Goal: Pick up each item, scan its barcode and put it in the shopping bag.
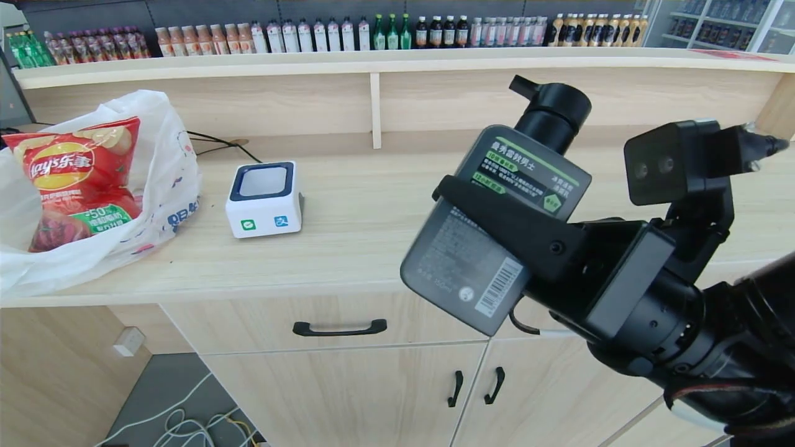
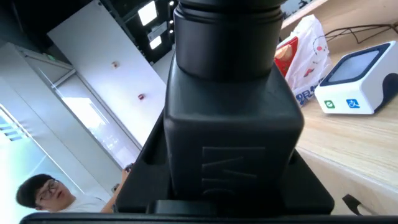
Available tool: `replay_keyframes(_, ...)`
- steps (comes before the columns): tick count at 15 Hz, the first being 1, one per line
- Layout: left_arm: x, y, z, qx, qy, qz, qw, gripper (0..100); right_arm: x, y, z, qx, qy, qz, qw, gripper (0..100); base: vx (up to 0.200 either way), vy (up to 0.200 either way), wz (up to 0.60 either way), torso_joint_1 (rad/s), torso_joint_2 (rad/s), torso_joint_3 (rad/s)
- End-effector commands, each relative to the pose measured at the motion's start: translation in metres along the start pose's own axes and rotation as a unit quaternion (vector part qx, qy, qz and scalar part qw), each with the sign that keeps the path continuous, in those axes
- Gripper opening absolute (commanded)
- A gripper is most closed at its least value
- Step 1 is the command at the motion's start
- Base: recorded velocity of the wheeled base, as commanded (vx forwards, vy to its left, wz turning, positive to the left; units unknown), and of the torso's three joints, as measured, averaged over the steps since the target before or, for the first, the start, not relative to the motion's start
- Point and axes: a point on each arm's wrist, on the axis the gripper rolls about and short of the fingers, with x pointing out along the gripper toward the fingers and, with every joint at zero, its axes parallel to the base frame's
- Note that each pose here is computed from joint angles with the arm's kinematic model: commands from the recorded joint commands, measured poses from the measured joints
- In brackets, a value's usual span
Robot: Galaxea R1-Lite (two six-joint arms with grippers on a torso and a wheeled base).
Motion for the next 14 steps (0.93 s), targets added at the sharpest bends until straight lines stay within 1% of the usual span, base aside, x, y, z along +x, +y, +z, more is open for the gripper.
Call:
replay_keyframes(1, 0.000, 0.000, 0.000, 0.000, 0.000, 0.000, 1.0000, 100, -0.001, -0.002, -0.004, 0.004, 0.007, -0.004, 1.000, 0, 0.000, 0.000, 0.00, 0.000, 0.00, 0.000)
replay_keyframes(3, 0.000, 0.000, 0.000, 0.000, 0.000, 0.000, 1.0000, 100, -0.002, -0.001, -0.006, 0.005, 0.010, -0.004, 1.000, 0, 0.000, 0.000, 0.00, 0.000, 0.00, 0.000)
replay_keyframes(7, 0.000, 0.000, 0.000, 0.000, 0.000, 0.000, 1.0000, 100, -0.003, 0.007, -0.013, 0.013, 0.022, 0.006, 1.000, 0, 0.000, 0.000, 0.00, 0.000, 0.00, 0.000)
replay_keyframes(14, 0.000, 0.000, 0.000, 0.000, 0.000, 0.000, 1.0000, 100, -0.005, 0.011, -0.009, 0.011, 0.017, 0.010, 1.000, 0, 0.000, 0.000, 0.00, 0.000, 0.00, 0.000)
